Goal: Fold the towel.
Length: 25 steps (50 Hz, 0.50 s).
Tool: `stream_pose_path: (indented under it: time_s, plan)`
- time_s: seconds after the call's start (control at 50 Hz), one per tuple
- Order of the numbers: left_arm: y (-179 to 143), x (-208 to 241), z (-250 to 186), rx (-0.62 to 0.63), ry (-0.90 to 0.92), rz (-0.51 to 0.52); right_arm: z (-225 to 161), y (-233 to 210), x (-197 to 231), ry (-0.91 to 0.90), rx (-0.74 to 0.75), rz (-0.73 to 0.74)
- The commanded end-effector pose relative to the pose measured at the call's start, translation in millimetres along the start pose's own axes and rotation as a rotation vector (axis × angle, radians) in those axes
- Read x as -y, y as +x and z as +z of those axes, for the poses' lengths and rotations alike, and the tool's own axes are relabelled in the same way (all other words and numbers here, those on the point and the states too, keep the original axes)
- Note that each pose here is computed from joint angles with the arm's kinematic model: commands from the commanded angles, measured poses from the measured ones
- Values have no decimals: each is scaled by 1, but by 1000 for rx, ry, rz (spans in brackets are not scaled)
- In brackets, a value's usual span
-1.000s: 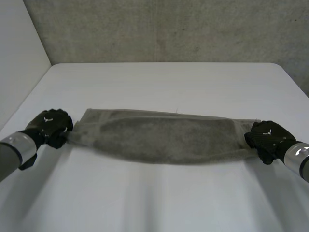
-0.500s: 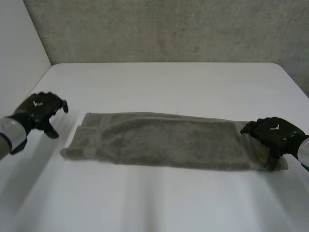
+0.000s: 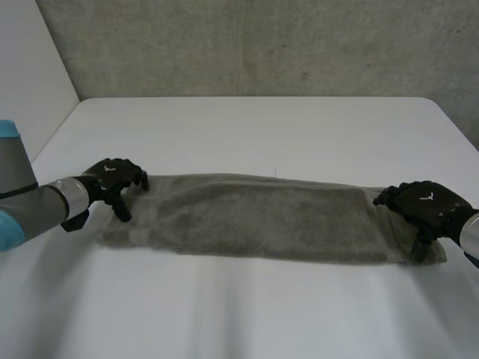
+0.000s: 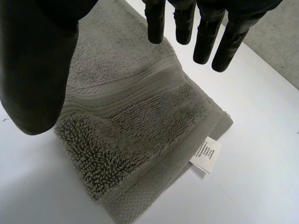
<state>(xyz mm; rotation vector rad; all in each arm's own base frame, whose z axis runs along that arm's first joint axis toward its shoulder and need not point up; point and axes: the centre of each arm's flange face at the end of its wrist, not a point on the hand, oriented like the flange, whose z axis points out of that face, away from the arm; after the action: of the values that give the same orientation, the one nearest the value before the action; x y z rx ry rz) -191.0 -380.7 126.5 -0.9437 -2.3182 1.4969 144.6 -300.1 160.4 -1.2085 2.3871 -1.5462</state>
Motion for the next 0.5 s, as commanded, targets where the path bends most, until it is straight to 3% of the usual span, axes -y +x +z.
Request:
stream_pose_path:
  time_s: [0.02,0.3,0.5]
  plan:
    - [-7,-4,8,41,-9,34,1,-1,-1,-2,4,1]
    - [-3,-9,10,39,-33,86,2,-2,-3,-8,8,3]
    - [-4,19,4,64,50,137,2,-3,-3,-9,10,2]
